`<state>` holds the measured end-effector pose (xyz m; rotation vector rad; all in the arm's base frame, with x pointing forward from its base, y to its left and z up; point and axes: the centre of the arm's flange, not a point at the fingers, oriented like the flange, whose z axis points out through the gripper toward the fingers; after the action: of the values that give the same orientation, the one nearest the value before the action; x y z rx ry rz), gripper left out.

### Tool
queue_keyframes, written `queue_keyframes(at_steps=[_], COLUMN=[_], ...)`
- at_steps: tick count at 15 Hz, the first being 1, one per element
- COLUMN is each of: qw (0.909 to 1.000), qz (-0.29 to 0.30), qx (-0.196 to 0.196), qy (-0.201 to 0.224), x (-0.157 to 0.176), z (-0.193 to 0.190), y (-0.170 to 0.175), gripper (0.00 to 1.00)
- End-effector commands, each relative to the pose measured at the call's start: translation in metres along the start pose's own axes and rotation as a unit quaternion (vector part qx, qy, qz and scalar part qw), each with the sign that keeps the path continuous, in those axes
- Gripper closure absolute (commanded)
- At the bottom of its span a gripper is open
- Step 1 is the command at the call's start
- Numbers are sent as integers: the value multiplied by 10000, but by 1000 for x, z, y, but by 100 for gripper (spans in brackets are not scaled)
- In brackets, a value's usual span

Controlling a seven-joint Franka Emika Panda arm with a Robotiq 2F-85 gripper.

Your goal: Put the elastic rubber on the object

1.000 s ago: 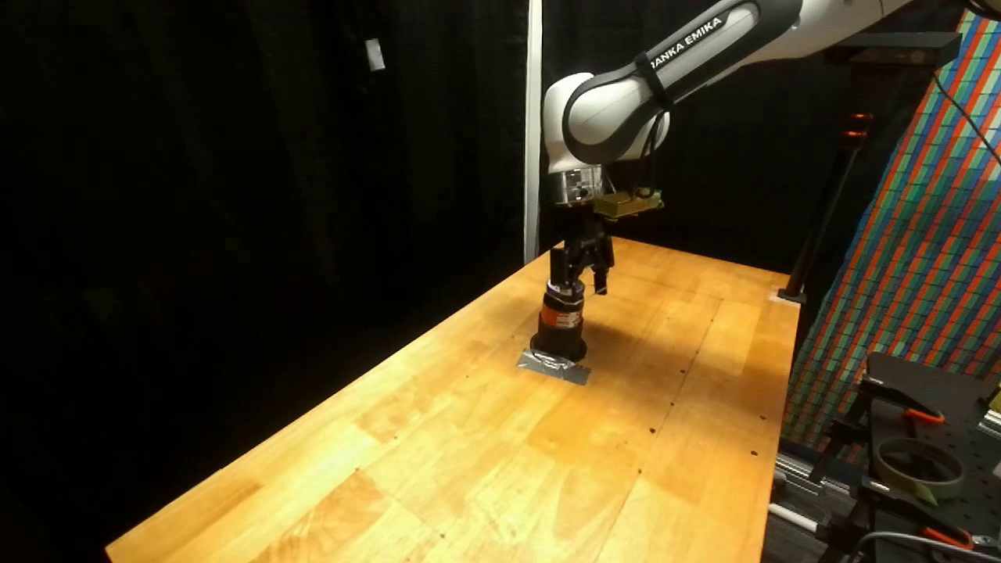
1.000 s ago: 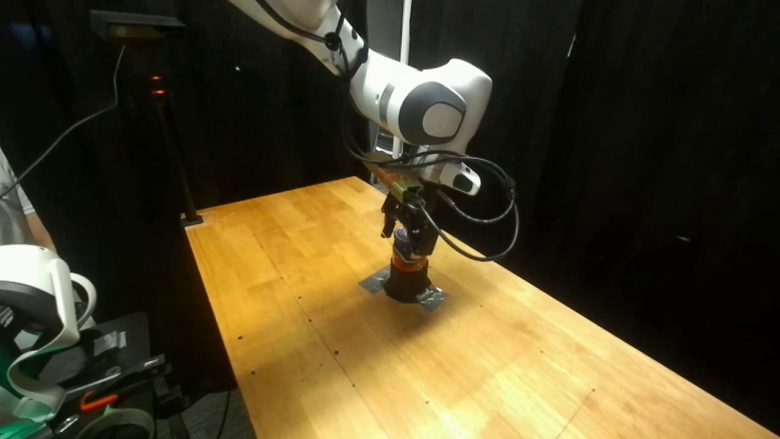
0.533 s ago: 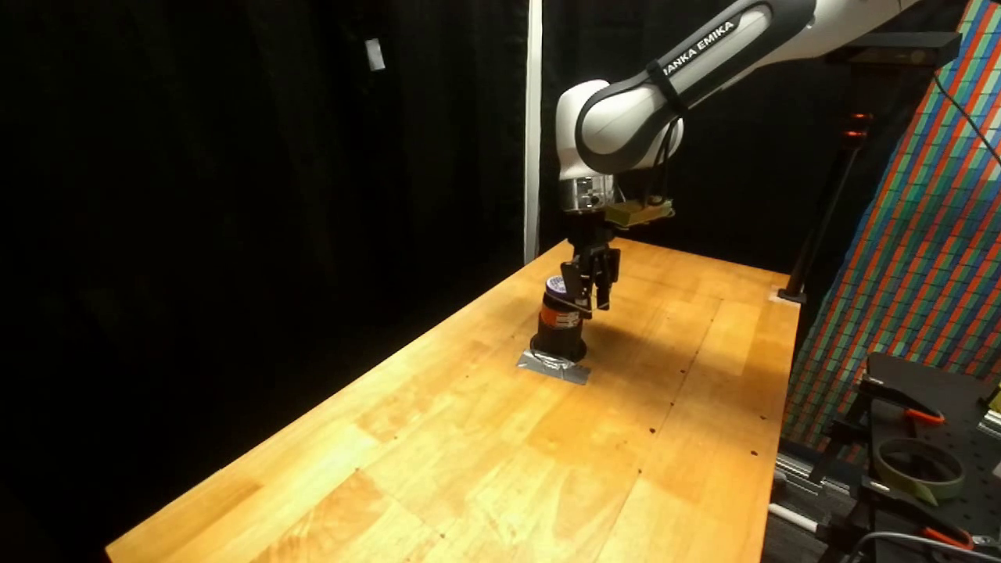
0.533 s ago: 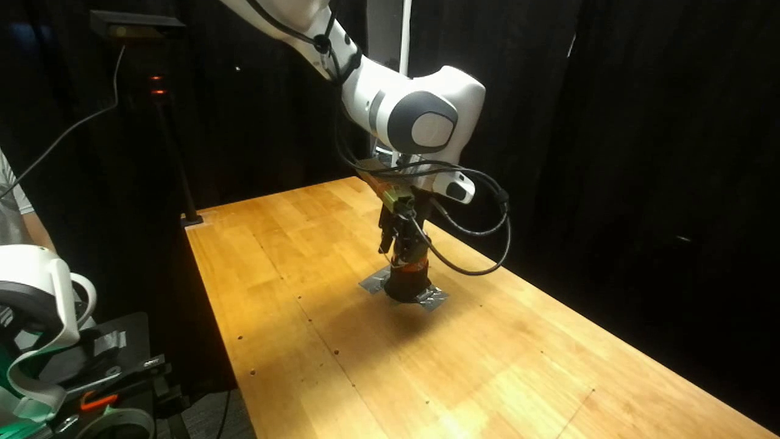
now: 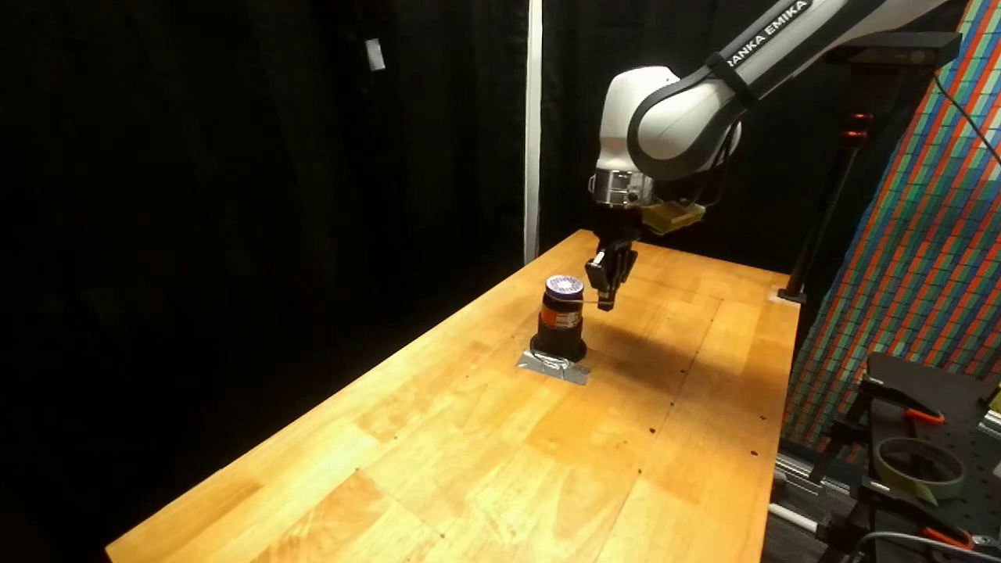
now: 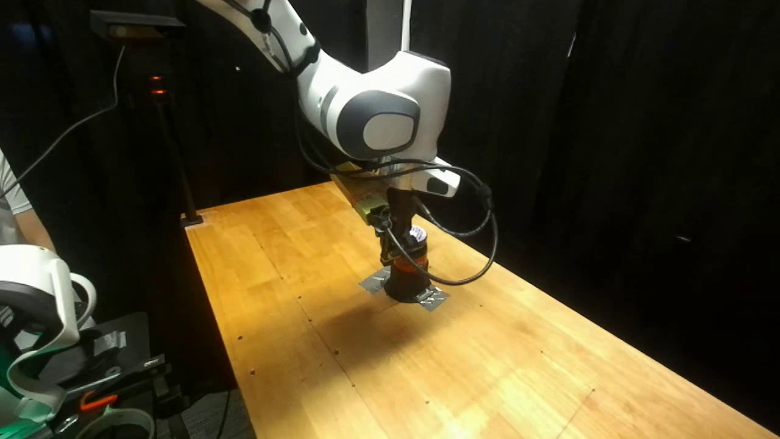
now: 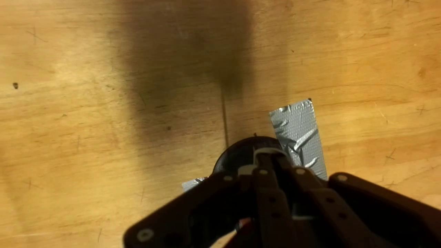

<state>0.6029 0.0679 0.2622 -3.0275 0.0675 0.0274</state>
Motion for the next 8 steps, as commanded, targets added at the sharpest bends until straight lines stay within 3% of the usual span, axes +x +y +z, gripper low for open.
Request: queue_keyframes(at_steps=[1, 5, 8], qw=[9977, 9879, 9705], qz=[-99, -161, -153], qx=[237, 476, 555], qy=[625, 1465, 2340], x=[-45, -70, -87], z=[-7, -2, 1], y=[6, 7, 7], gripper=[89, 87, 87])
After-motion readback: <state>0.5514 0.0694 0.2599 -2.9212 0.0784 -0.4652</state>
